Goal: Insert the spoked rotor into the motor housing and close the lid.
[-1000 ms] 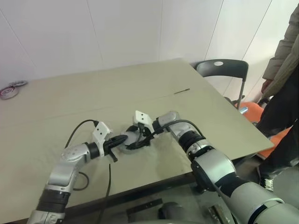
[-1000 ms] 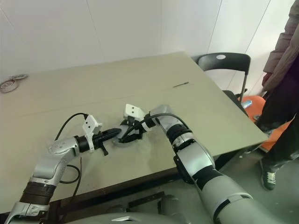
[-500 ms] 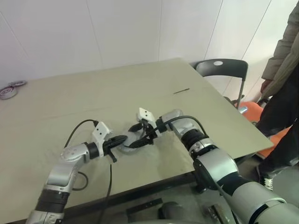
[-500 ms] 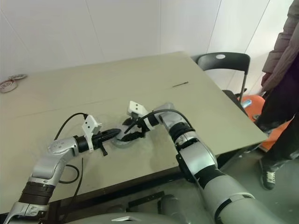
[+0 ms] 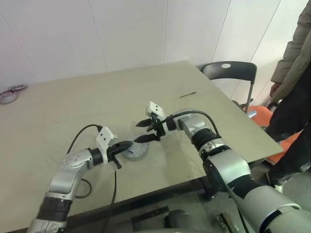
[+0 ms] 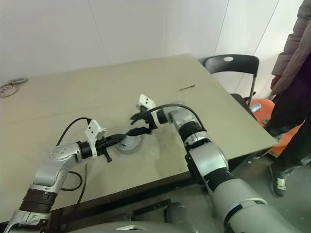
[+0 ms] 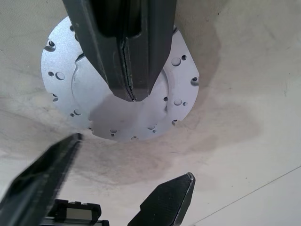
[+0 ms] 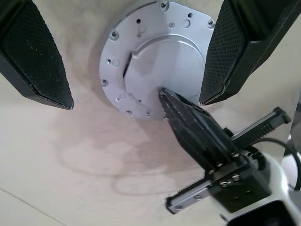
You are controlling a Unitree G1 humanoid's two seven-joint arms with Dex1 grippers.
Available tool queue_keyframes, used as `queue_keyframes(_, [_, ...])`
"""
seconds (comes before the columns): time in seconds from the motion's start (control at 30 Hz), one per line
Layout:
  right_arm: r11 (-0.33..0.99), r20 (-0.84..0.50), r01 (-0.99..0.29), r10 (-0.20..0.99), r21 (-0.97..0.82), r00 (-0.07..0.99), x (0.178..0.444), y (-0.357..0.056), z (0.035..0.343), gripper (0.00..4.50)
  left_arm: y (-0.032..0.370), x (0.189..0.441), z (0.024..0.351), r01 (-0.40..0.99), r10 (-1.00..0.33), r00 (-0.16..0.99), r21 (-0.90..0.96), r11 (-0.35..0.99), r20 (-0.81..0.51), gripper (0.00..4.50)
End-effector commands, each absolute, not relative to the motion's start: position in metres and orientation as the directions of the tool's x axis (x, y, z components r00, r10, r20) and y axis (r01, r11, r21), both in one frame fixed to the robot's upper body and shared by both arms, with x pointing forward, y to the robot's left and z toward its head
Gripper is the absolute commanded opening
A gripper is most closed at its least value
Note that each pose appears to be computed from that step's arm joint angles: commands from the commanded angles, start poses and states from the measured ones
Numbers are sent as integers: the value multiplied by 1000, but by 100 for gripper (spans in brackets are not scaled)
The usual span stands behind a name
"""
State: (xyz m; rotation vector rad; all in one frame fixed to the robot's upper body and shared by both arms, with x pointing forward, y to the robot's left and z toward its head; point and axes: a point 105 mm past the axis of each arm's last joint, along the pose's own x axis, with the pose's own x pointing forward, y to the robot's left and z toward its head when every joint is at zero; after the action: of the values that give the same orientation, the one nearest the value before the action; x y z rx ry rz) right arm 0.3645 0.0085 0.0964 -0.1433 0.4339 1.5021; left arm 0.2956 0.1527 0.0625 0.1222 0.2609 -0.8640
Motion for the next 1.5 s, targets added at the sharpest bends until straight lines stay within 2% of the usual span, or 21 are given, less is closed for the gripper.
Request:
queue_keyframes(0.03, [65, -289, -967, 957, 247, -9, 369, 7, 123, 449, 155, 289, 41, 760, -726, 594, -54, 648, -348, 0])
queue_keyframes(0.17, [-11, -264, -880, 952, 474, -154, 351, -5, 125, 449, 155, 288, 41, 763, -729, 589, -56, 644, -349, 0])
queue_keyframes(0.23, [-13, -284, -852, 940, 523, -189, 345, -13, 120, 449, 154, 288, 41, 764, -729, 588, -57, 643, -349, 0])
queue_keyframes(0.5, [37, -260, -726, 945, 687, -197, 333, -18, 114, 449, 154, 289, 41, 764, -730, 589, -58, 643, -347, 0])
queue_keyframes(0.6, [113, -290, -644, 941, 757, -175, 329, -21, 96, 449, 154, 289, 42, 762, -729, 591, -56, 645, -345, 0])
queue_keyframes(0.9, [212, -360, -594, 922, 776, -142, 326, -33, 73, 449, 154, 288, 42, 763, -730, 592, -56, 645, -343, 0])
queue_keyframes(1.27, [253, -408, -631, 906, 734, -111, 332, -36, 70, 449, 153, 290, 43, 761, -729, 597, -53, 647, -335, 0])
queue_keyframes(1.5, [292, -431, -607, 898, 739, -91, 332, -34, 58, 449, 153, 292, 44, 758, -727, 603, -48, 650, -329, 0])
